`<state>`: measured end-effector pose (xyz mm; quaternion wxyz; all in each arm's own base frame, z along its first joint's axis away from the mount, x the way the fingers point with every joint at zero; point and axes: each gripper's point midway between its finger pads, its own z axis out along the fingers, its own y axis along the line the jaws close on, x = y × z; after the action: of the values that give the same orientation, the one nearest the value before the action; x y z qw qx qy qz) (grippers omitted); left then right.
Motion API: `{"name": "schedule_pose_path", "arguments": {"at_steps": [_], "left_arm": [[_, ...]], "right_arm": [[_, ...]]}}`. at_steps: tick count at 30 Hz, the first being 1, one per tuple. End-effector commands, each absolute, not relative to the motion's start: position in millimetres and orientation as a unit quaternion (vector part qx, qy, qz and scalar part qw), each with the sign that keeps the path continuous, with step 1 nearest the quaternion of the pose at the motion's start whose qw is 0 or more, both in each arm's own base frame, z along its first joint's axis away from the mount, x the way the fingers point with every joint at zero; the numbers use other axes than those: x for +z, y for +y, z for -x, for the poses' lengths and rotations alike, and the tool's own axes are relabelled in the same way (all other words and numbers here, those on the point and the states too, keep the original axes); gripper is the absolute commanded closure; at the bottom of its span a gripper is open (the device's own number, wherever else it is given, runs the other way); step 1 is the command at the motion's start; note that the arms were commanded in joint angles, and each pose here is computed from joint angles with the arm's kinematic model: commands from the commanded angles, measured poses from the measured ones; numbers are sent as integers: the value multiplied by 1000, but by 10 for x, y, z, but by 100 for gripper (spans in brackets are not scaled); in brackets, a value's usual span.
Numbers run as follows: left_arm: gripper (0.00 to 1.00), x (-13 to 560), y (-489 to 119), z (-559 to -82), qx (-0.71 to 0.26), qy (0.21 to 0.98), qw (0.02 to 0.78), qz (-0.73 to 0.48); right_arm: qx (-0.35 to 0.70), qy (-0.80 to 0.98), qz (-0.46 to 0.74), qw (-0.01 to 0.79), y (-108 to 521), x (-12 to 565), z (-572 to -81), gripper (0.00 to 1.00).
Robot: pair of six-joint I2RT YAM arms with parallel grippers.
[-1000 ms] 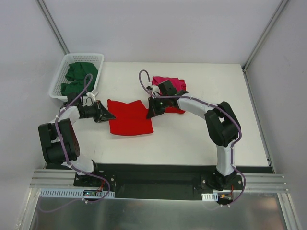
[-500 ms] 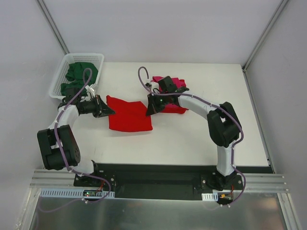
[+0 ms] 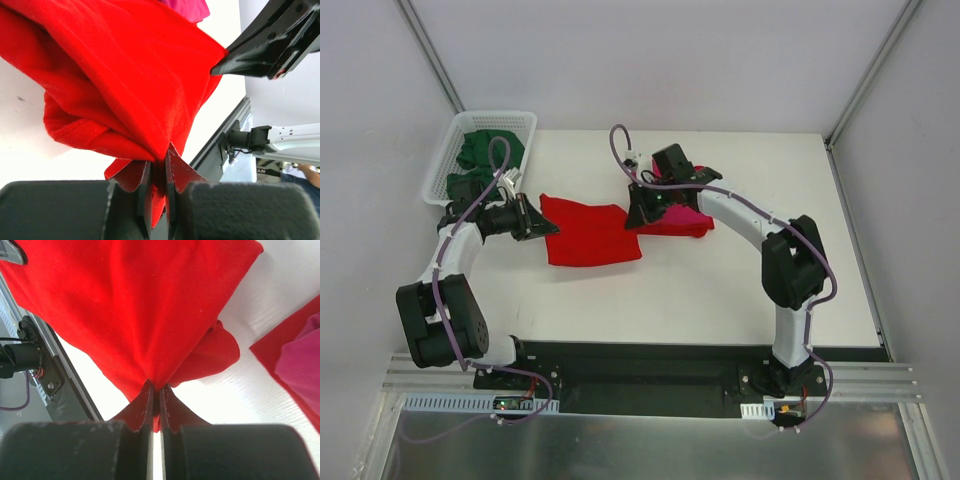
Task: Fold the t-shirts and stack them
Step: Put the neatly folded tshirt into the corner of the board with the right arm
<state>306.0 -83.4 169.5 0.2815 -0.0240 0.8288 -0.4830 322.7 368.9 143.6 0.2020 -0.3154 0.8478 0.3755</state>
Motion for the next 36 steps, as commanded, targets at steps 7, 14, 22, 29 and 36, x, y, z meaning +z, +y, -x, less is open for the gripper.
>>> {"name": "schedule_pose_path", "arguments": {"at_steps": [7, 14, 22, 29, 36], "left_arm": [[100, 2152, -842, -3254, -458, 807, 371, -51], [100, 2242, -851, -3406, -453, 805, 379, -60], [100, 2407, -1017, -3677, -451, 799, 387, -93], [100, 2396, -1206, -3963, -458, 800, 373, -108], [100, 2436, -1391, -4203, -459, 796, 373, -130]], "right_arm": [[371, 821, 325, 285, 3570, 2167, -3513, 99], [353, 821, 324, 309, 3489, 2270, -3708, 99], [331, 823, 315, 338, 3384, 2405, -3940, 99], [307, 834, 282, 362, 3081, 2421, -4312, 99], [296, 843, 243, 377, 2777, 2447, -4612, 99]]}}
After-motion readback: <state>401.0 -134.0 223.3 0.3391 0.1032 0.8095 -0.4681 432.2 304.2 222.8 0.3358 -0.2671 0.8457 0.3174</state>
